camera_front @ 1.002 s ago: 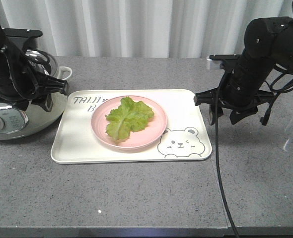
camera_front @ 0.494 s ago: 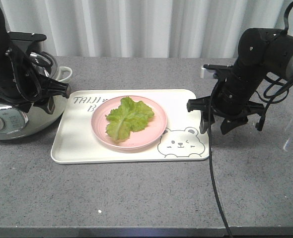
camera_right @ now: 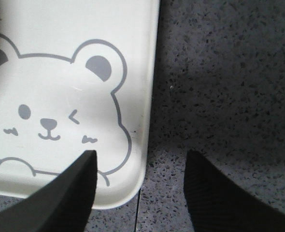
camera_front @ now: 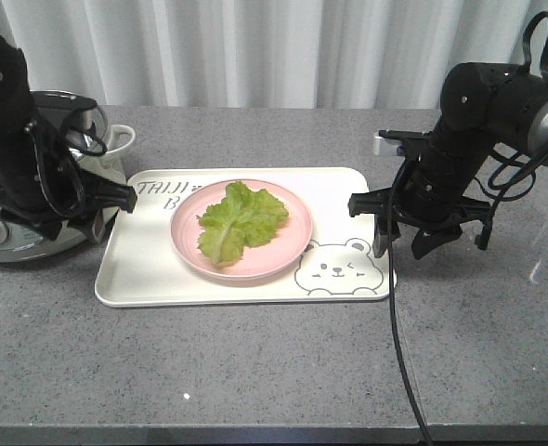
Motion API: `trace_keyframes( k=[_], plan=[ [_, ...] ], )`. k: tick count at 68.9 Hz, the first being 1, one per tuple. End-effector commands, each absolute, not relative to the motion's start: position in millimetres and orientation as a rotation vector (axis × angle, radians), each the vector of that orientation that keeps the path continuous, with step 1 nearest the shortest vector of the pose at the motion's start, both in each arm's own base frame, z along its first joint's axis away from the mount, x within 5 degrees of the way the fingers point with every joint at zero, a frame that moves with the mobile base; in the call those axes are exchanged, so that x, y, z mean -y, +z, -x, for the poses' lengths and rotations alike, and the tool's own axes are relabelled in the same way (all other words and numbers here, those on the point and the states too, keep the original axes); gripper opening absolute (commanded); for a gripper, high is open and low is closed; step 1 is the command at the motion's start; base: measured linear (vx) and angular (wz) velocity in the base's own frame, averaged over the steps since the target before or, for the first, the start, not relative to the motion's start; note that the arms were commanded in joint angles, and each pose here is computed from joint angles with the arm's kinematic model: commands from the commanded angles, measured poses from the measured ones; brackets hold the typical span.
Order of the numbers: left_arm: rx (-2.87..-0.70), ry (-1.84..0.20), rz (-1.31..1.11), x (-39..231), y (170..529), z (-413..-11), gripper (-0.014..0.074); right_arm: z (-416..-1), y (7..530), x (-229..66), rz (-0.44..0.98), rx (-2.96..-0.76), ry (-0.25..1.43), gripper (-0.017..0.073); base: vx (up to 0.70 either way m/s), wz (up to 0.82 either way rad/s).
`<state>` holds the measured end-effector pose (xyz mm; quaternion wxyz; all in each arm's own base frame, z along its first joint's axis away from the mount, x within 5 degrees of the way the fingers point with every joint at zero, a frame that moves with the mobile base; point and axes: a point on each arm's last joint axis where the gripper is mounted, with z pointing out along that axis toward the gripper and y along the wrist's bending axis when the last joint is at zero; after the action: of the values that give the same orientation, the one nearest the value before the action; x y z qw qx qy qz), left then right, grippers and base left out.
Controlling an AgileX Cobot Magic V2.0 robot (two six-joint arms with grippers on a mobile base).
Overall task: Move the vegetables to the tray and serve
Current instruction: 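Lower both grippers onto the opposite short edges of the tray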
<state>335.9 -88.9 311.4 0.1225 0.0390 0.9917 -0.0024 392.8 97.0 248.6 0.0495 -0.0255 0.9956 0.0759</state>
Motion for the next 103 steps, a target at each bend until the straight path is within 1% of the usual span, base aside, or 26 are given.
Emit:
trace_keyframes(
  k=[1, 13, 27, 38, 64, 103],
  plan=[
    [-2.861, -0.025, -0.108, 87.3, 322.9, -329.3, 0.0364, -384.7, 275.0, -94.5, 0.101, -2.997, 0.243, 0.0400, 0.00, 0.00],
    [-2.870, -0.025, -0.108, 87.6, 316.0, -329.8, 0.0364, -384.9, 275.1, -94.5, 0.101, -2.994, 0.243, 0.0400, 0.00, 0.00],
    [-2.836, -0.040, -0.107, 88.9, 316.1, -333.3, 0.0364, -385.8, 273.6, -94.7, 0.100, -2.994, 0.243, 0.0400, 0.00, 0.00],
    [-2.818, -0.044, -0.109, 89.5, 315.6, -335.7, 0.0364, -389.3, 263.4, -95.5, 0.098, -3.022, 0.239, 0.0400, 0.00, 0.00],
    [-2.870, -0.025, -0.114, 92.6, 293.3, -347.7, 0.0364, -394.1, 256.7, -96.4, 0.093, -3.011, 0.239, 0.0400, 0.00, 0.00],
    [-2.862, -0.029, -0.114, 93.2, 292.5, -349.2, 0.0364, -396.3, 255.7, -96.7, 0.092, -2.994, 0.240, 0.0400, 0.00, 0.00]
  ],
)
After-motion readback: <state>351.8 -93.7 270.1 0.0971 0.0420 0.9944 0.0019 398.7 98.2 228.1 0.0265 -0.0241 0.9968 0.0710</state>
